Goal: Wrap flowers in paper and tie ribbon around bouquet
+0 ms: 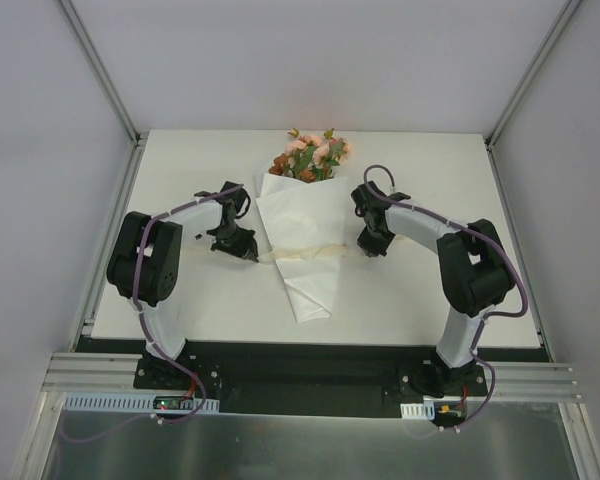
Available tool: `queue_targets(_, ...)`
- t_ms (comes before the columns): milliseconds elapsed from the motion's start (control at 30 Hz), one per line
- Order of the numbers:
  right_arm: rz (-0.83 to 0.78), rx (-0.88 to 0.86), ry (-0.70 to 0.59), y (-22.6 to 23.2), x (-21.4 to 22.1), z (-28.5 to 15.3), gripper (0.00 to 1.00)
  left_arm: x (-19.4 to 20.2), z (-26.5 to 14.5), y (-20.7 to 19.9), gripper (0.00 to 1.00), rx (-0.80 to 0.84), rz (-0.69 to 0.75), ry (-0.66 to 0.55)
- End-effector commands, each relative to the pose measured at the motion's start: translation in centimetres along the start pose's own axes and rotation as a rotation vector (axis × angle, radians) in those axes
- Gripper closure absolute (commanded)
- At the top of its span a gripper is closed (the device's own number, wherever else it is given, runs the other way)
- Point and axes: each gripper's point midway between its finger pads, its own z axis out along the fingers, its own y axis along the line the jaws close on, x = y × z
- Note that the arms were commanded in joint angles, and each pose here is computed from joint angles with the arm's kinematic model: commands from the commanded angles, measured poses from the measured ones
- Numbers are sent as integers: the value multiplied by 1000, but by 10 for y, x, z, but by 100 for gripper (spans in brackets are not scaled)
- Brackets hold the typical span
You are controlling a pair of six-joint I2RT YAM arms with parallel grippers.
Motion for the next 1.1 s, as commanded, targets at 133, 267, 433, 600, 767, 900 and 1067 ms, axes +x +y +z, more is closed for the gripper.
queue_targets(133, -392, -77, -199, 21, -40, -17, 99, -54, -41, -29, 100, 130, 361, -415)
queue_targets(267, -623, -9, -265, 16, -50, -18, 99, -55, -49, -27, 100, 86, 674, -500)
queue_targets(433, -934, 31, -294, 14, -51, -9, 99, -53, -45, -26, 100, 65, 970, -494)
queue_targets(600, -959, 231, -336, 0, -69, -28, 99, -81, -67, -20, 100, -121, 1113, -718)
queue_targets(767, -897, 410, -329, -19, -83, -32, 100, -105, -64, 22, 100, -265, 1046, -741)
queue_targets(900, -857, 509, -300, -41, -89, -31, 100, -118, -60, 43, 100, -240, 939, -692)
queue_targets(1067, -696, 511, -217, -76, -101, -28, 100, -143, -66, 61, 100, -167, 822, -663)
